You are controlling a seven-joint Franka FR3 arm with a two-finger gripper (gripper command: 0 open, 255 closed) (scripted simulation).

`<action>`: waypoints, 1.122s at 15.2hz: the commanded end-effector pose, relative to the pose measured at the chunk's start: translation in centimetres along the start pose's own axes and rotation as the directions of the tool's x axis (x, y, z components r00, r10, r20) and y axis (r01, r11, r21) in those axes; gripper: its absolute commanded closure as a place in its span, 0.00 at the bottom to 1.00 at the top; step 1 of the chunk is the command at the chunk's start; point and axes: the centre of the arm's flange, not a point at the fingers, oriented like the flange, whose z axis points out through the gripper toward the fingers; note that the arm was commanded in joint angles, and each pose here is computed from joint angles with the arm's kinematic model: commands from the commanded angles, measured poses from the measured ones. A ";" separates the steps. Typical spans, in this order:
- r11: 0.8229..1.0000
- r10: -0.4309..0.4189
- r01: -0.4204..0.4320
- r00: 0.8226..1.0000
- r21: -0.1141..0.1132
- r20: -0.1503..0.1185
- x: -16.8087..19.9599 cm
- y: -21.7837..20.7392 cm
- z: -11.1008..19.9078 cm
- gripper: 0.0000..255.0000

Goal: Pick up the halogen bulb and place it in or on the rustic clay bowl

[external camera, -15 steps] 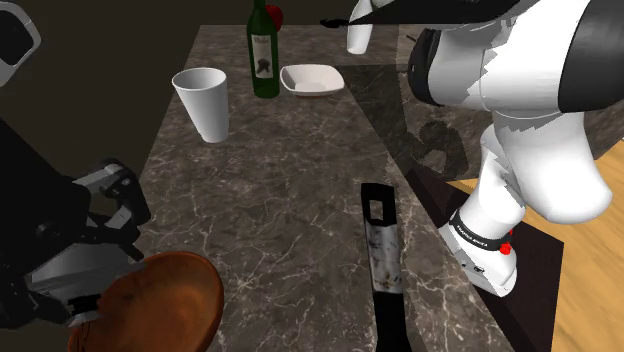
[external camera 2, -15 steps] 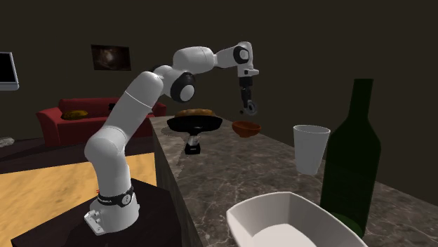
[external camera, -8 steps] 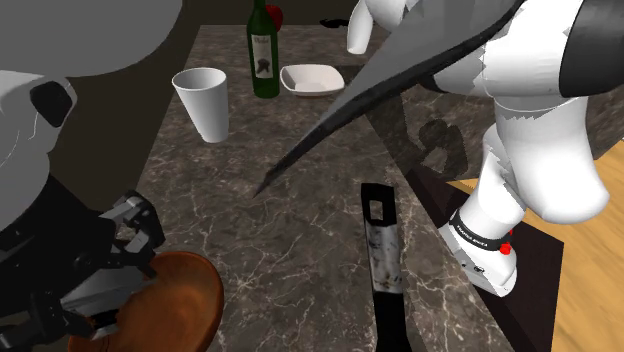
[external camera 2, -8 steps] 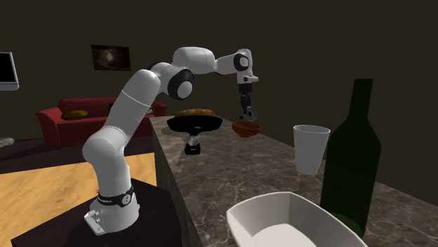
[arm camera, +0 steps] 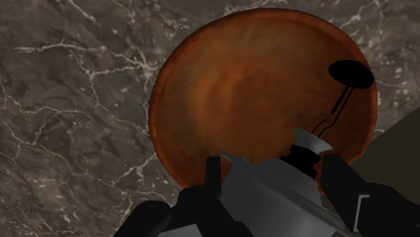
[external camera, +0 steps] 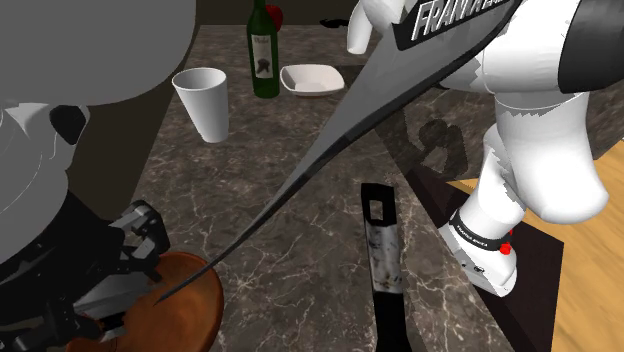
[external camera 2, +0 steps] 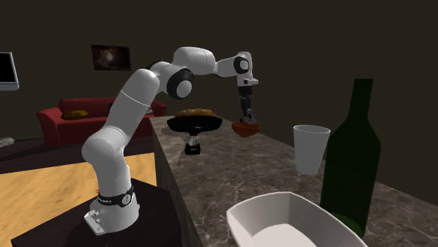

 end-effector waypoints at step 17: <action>1.000 0.000 0.000 1.000 0.000 0.000 0.0 0.0 -5.0 0.00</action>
